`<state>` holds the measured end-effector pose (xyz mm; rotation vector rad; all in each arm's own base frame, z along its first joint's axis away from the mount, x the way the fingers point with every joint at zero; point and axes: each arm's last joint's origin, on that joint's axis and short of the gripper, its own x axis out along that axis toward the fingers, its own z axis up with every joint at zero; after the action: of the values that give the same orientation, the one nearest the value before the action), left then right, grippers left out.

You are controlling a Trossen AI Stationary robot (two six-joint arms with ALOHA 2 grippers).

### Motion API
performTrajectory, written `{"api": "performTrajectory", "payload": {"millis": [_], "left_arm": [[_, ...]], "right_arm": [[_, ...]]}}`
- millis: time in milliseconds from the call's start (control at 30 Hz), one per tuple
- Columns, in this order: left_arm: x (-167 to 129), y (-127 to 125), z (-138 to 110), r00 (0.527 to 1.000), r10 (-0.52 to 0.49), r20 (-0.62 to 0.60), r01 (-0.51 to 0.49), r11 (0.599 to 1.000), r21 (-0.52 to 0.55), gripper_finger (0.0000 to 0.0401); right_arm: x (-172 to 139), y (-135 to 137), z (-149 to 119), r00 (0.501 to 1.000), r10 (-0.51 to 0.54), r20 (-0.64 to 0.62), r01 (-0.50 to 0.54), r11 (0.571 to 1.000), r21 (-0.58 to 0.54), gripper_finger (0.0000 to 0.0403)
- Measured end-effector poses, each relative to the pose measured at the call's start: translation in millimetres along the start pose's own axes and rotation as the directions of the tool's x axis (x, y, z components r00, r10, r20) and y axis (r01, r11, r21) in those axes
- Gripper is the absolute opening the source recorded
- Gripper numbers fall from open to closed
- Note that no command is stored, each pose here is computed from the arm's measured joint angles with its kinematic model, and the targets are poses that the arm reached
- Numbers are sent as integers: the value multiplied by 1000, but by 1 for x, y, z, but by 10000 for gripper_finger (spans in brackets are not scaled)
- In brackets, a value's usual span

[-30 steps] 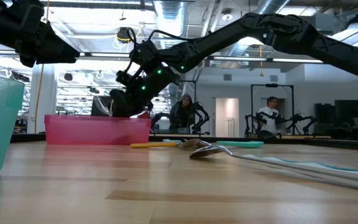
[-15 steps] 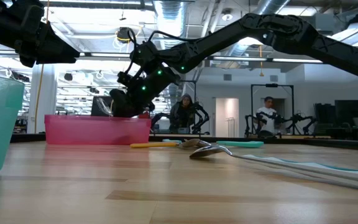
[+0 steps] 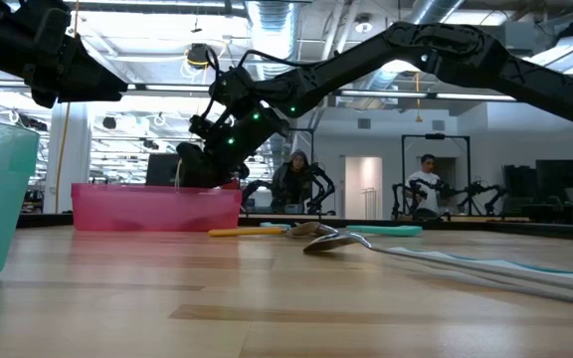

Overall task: Sort silverware by color (type)
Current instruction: Put the blue spoon into the light blue bin

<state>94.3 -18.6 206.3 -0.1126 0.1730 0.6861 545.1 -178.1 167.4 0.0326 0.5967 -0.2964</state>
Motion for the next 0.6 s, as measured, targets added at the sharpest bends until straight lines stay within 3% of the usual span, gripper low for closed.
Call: {"api": "performTrajectory", "payload": {"millis": [333,433,600], "left_arm": [[0,0,0,1000,-4,-2,4,1000,-8,190],[0,0,0,1000,-5,-2,5,1000,-22,190],[0,0,0,1000,-3,-1,3,1000,-24,190]], "right_arm": [[-31,-7,36,1000,0,1,0,1000,-4,176],[-54,-8,48,999,-4,-50,2,999,-40,175],[-122,-19,83,997,-29,-74,25,998,-50,175]]}}
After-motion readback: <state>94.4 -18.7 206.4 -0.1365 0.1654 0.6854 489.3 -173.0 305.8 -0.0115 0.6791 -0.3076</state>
